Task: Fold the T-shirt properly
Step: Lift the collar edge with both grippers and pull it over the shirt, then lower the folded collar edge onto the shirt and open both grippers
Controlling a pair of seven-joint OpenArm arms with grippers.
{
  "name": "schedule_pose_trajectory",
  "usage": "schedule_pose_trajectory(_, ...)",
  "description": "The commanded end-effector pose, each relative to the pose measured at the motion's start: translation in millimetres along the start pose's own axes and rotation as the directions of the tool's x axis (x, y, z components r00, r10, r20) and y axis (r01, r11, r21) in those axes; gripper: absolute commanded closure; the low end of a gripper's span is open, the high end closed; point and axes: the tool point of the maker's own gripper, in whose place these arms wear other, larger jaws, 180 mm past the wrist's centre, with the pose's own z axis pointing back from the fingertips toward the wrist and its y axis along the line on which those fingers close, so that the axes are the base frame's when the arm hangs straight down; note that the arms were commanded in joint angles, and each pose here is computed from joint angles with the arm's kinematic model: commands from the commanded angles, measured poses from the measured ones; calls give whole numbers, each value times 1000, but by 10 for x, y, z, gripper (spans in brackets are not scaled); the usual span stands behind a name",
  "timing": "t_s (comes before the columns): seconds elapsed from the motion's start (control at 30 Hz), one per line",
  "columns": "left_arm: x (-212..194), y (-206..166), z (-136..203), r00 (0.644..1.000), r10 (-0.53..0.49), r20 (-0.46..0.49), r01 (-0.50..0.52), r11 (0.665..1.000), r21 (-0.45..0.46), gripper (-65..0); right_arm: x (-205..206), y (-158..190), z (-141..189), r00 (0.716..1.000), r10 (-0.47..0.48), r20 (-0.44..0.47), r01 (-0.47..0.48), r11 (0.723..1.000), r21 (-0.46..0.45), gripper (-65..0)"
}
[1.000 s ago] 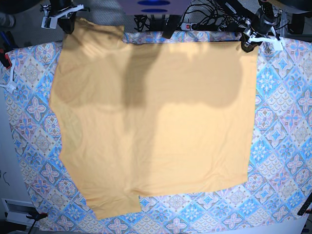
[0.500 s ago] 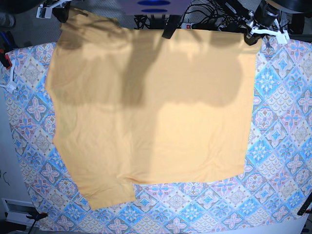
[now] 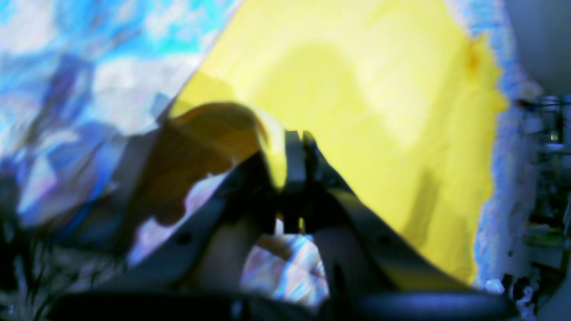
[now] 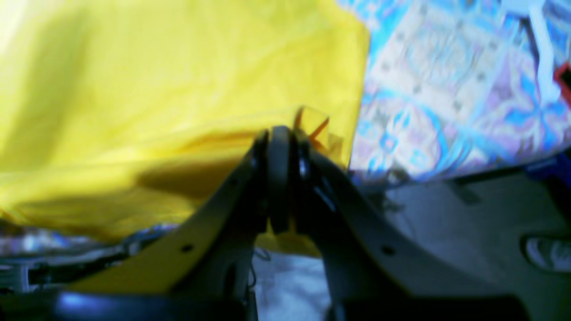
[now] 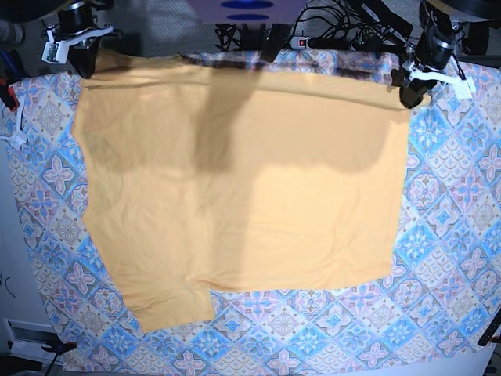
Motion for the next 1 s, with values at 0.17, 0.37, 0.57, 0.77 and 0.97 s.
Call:
schedule_pose_trajectory(0.17, 303, -220, -135, 996, -17, 86, 22, 998, -66, 0, 381, 127, -294, 998, 1, 70, -3, 999, 32, -6)
schedule_pose_trajectory(0.37, 522, -405, -285, 989, -20, 143, 37, 993, -115, 0, 631, 224, -573, 995, -11, 104, 5, 999, 51, -6)
schedule_pose_trajectory(0.57, 706, -540, -419, 982, -7, 188, 36, 987, -155, 0, 898, 316, -829, 990, -26, 139, 16, 998, 68, -6)
schedule_pose_trajectory(0.77, 725, -394, -696, 983, 28, 179, -6, 992, -126, 0, 917, 320, -1024, 992, -42, 117, 34, 997, 66, -6)
schedule_pose_trajectory(0.97, 781, -477, -928, 981, 3, 196, 19, 994, -109, 0, 828, 300, -1205, 990, -93, 102, 89, 995, 47, -6)
